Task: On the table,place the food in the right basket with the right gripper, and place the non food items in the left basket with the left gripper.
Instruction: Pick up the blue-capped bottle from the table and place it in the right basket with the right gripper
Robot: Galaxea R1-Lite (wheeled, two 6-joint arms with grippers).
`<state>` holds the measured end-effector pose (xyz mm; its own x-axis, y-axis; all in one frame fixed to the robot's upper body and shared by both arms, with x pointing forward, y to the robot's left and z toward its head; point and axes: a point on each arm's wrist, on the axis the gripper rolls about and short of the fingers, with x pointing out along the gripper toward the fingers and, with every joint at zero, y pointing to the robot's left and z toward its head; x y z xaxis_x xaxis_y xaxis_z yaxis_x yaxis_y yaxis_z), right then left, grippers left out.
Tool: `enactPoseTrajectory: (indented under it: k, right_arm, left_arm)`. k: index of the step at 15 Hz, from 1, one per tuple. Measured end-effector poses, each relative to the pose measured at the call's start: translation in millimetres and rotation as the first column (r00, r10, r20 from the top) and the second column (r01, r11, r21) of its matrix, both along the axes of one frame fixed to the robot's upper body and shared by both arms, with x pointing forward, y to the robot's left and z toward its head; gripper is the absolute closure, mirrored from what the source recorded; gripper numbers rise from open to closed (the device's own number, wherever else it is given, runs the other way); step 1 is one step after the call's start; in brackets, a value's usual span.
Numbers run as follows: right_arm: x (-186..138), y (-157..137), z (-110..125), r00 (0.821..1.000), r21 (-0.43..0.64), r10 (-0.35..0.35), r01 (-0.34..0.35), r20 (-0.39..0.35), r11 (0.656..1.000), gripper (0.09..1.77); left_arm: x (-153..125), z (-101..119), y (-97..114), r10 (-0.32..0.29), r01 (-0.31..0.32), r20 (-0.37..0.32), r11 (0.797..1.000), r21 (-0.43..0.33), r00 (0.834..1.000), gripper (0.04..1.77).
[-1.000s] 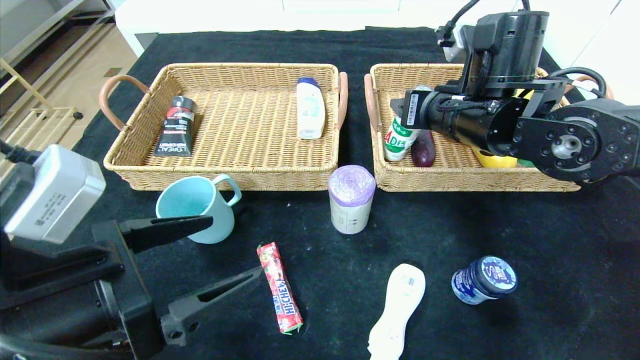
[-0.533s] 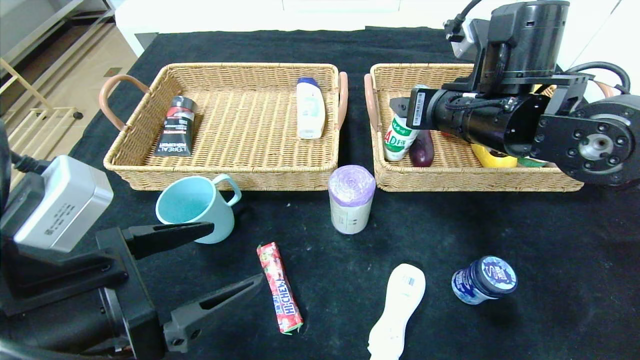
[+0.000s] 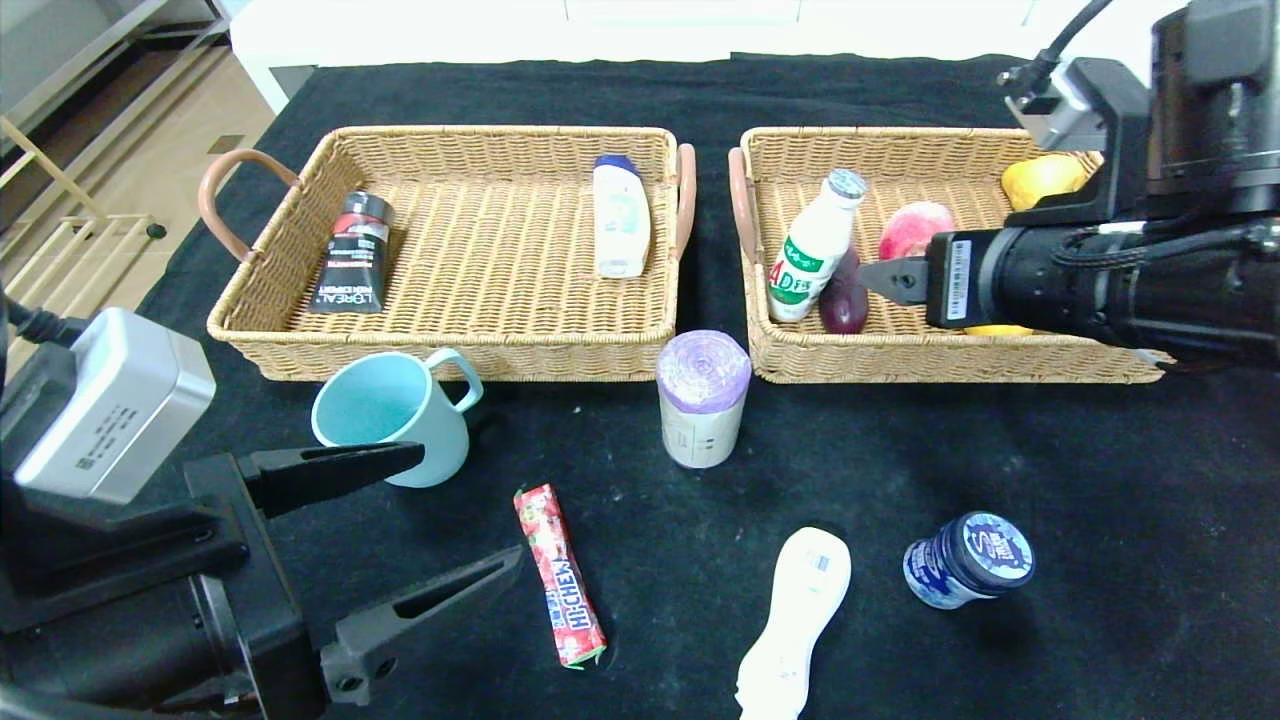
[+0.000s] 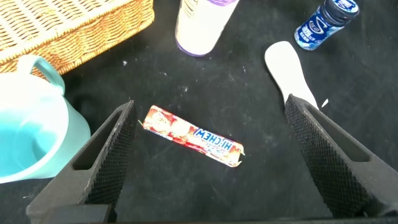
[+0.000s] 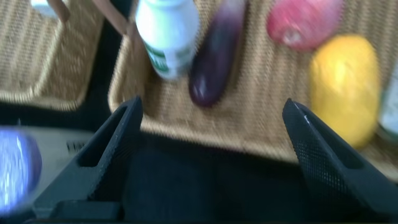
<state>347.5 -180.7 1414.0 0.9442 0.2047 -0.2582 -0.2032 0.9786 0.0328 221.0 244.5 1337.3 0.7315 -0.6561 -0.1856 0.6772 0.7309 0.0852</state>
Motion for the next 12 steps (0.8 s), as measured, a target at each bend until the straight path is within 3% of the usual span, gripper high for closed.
enactPoseTrajectory:
  k: [4, 7, 12]
  right_arm:
    - [-43.1, -27.8, 0.4, 0.990, -0.079, -0.008, -0.004, -0.144, 0.997, 0.19]
    - [-65.0, -41.5, -2.7, 0.966, -0.061, -0.034, 0.019, -0.256, 0.998, 0.17]
    - [-81.8, -38.1, -16.1, 0.920, -0.002, 0.020, -0.022, -0.392, 1.000, 0.16]
  left_arm:
    - [-0.1, 0.3, 0.4, 0.010, -0.011, 0.007, 1.000, 0.006, 1.000, 0.09]
    - [-0.1, -0.5, 0.2, 0.011, -0.011, 0.005, 1.000, 0.008, 1.000, 0.09]
    - [0.0, -0.8, 0.2, 0.011, -0.012, 0.005, 1.000, 0.009, 1.000, 0.09]
